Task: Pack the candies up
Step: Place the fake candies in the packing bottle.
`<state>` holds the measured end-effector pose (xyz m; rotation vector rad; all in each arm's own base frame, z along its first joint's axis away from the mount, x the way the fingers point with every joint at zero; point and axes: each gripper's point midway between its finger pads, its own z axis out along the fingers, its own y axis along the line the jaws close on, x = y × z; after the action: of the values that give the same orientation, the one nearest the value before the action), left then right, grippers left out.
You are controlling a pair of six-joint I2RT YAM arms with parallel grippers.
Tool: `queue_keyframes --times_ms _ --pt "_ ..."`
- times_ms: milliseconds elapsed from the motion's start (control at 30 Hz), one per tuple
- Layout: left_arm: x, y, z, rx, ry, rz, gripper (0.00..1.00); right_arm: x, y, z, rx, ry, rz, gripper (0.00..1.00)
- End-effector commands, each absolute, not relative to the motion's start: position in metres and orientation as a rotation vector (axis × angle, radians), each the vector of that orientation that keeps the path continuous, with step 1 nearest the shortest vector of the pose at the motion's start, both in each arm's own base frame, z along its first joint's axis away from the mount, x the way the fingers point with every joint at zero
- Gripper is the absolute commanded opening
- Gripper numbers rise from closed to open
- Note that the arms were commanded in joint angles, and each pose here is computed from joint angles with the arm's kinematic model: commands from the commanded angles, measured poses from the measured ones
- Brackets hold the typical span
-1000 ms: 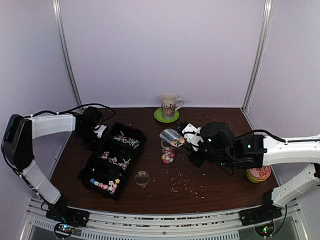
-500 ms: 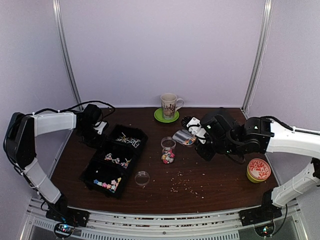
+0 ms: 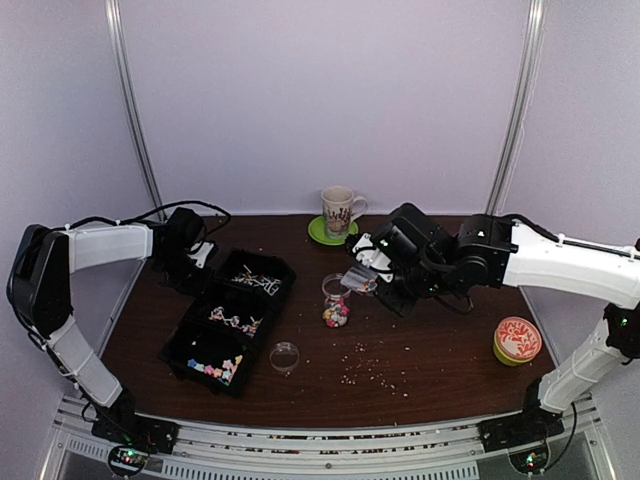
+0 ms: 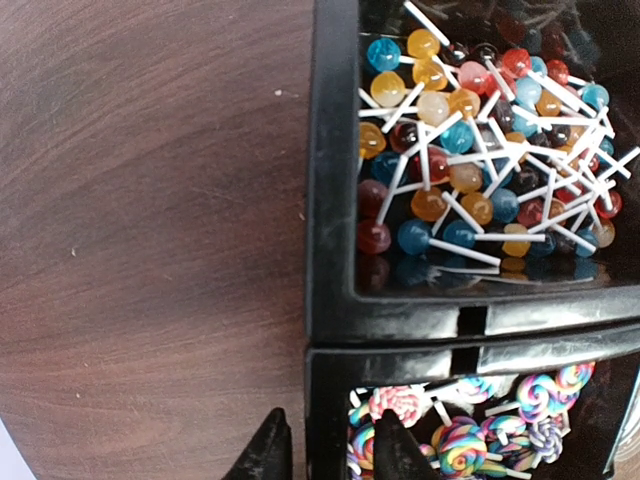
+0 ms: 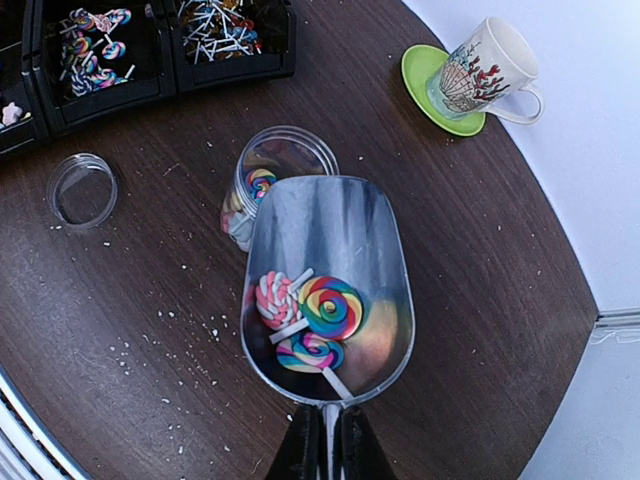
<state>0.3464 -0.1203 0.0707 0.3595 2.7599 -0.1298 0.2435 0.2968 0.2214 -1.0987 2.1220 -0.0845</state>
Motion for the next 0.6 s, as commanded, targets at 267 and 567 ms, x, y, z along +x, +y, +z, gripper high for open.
queue_keyframes --times_ms 267,567 --pt "0.358 -0.126 0.105 0.328 2.654 -0.181 0.50 0.250 0.303 0.223 -1.164 2.178 -0.165 0.00" --pt "0.358 -0.128 0.114 0.322 2.630 -0.206 0.63 0.254 0.303 0.223 -1.198 2.217 -0.241 0.00"
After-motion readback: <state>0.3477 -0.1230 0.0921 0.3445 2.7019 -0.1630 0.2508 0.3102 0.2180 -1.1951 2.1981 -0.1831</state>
